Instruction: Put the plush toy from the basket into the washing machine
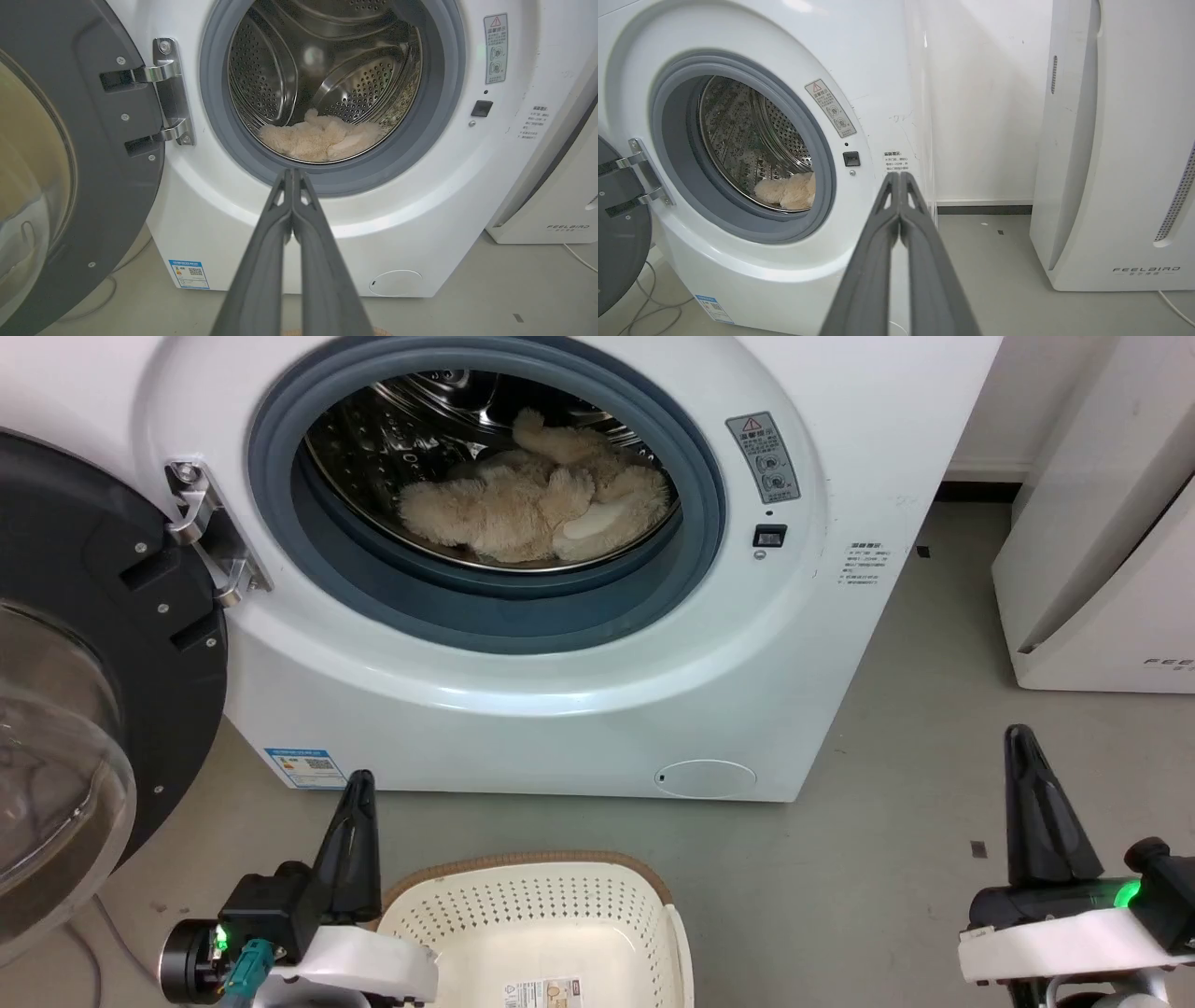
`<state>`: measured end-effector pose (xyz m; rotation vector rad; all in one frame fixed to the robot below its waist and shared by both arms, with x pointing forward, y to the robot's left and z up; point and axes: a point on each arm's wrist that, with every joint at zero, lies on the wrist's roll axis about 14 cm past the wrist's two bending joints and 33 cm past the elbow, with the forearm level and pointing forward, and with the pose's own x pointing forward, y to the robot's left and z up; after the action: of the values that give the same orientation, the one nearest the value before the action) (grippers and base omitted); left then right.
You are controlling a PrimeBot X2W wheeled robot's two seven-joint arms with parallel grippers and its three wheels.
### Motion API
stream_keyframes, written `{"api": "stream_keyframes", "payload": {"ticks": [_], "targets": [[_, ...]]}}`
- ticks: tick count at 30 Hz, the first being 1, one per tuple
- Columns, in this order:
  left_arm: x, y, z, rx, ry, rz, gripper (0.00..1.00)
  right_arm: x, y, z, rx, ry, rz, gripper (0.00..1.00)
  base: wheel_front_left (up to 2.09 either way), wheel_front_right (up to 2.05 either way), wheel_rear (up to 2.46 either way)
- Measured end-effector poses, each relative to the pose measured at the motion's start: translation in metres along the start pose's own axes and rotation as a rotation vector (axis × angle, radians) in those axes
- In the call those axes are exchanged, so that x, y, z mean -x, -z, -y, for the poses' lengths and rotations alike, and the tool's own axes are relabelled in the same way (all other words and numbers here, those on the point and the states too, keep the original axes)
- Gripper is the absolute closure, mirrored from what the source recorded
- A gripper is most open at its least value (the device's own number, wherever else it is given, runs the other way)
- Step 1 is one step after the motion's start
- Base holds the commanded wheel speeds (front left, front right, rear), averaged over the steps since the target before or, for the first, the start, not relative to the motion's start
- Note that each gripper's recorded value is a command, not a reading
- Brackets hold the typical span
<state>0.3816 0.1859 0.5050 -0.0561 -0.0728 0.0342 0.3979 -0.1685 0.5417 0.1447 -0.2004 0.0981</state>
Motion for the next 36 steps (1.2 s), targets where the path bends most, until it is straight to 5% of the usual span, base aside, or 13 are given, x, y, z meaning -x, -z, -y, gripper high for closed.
{"api": "stream_keyframes", "payload": {"ticks": [36], "targets": [[-0.0009, -0.0081, 0.0045, -0.024, 0.019, -0.014, 1.00, 0.0047, -0.0011, -0.0038, 0.040, -0.014, -0.047, 1.00, 0.00, 0.00, 0.00]]}}
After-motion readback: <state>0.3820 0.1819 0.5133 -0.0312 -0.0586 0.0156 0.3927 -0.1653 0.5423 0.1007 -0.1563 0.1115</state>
